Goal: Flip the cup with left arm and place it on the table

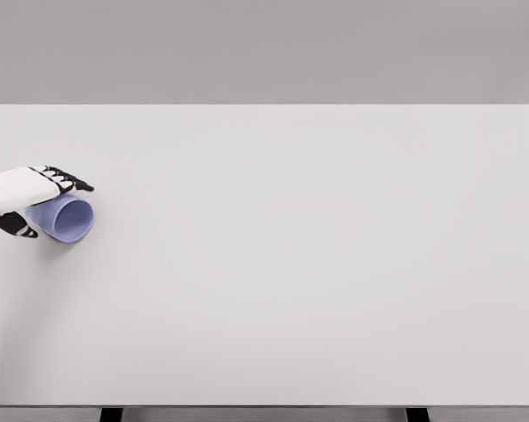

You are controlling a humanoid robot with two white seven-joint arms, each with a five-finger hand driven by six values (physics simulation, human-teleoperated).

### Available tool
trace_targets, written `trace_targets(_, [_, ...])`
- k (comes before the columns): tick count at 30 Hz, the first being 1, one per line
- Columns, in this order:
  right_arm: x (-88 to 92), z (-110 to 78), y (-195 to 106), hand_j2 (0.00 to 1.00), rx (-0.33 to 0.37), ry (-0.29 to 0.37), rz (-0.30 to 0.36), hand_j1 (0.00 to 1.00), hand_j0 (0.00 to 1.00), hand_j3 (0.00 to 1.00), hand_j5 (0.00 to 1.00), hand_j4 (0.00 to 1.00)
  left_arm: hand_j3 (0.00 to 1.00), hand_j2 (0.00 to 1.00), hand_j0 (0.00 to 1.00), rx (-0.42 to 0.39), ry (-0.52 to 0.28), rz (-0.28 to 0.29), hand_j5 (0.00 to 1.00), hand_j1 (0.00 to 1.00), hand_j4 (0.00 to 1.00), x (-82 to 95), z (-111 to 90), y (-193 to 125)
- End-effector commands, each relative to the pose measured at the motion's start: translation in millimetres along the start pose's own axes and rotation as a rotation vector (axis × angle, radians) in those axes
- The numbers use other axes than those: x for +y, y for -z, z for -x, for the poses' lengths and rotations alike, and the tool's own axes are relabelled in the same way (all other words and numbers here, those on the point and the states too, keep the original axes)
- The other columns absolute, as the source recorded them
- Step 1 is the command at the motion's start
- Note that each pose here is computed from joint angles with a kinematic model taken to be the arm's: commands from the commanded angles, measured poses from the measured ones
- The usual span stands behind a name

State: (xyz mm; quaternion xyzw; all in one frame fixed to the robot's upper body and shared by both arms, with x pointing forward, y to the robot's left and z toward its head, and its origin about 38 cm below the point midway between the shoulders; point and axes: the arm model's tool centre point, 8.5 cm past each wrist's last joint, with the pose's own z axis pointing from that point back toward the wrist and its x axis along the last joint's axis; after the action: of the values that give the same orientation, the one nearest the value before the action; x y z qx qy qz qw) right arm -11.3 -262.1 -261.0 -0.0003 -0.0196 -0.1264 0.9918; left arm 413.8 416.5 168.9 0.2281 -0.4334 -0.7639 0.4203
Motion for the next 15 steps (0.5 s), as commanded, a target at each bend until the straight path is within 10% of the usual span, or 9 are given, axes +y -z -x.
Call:
trace_targets(1, [0.0,0.0,0.0,1.00,0.000,0.000,0.001,1.00,1.00,1.00,1.00,1.00,0.96,0.96,0.96,0.000,-0.003,-0.002,0.96,0.96,0.96,-0.5,-0.9,1.7])
trace_targets(10, [0.0,0.1,0.0,1.00,0.001,0.000,0.001,1.00,1.00,1.00,1.00,1.00,0.95,0.95,0.95,-0.001,-0.016,0.012,0.95,0.95,0.95,-6.6,-0.2,4.6])
trace_targets(15, [0.0,0.0,0.0,1.00,0.000,0.000,0.001,1.00,1.00,1.00,1.00,1.00,0.74,0.74,0.74,-0.003,-0.017,0.012,0.74,0.74,0.74,-6.8,-0.6,4.9])
